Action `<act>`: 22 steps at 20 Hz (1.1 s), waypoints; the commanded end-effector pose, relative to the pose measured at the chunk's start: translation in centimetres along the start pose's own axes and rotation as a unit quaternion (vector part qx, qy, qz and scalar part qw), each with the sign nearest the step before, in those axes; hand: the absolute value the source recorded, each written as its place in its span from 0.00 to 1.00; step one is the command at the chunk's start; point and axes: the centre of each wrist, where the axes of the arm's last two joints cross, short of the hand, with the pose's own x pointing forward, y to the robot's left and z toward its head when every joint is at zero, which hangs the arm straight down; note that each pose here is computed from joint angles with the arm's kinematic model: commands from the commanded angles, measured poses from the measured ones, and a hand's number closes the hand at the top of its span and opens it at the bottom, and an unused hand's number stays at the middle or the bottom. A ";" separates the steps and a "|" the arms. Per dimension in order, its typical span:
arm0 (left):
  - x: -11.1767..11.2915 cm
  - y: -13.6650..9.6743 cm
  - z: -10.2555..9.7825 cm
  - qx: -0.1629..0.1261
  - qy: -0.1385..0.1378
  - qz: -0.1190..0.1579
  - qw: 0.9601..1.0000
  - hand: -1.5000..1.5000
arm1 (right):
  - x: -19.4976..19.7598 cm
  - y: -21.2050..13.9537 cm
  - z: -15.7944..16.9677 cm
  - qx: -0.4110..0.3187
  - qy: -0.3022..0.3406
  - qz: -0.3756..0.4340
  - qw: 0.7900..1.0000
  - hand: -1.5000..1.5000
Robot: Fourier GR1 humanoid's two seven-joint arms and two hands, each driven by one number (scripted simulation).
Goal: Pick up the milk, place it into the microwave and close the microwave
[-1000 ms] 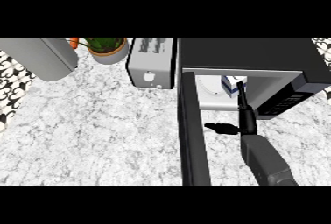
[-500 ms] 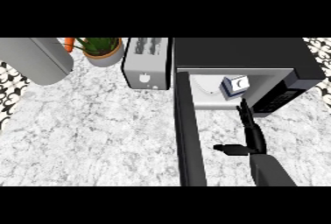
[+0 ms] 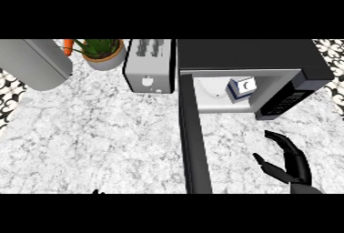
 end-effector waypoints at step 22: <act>-6.8 -6.9 -13.8 -0.174 0.069 -0.135 0.973 1.00 | 3.9 -13.7 8.7 -0.078 -0.013 -0.038 0.996 0.00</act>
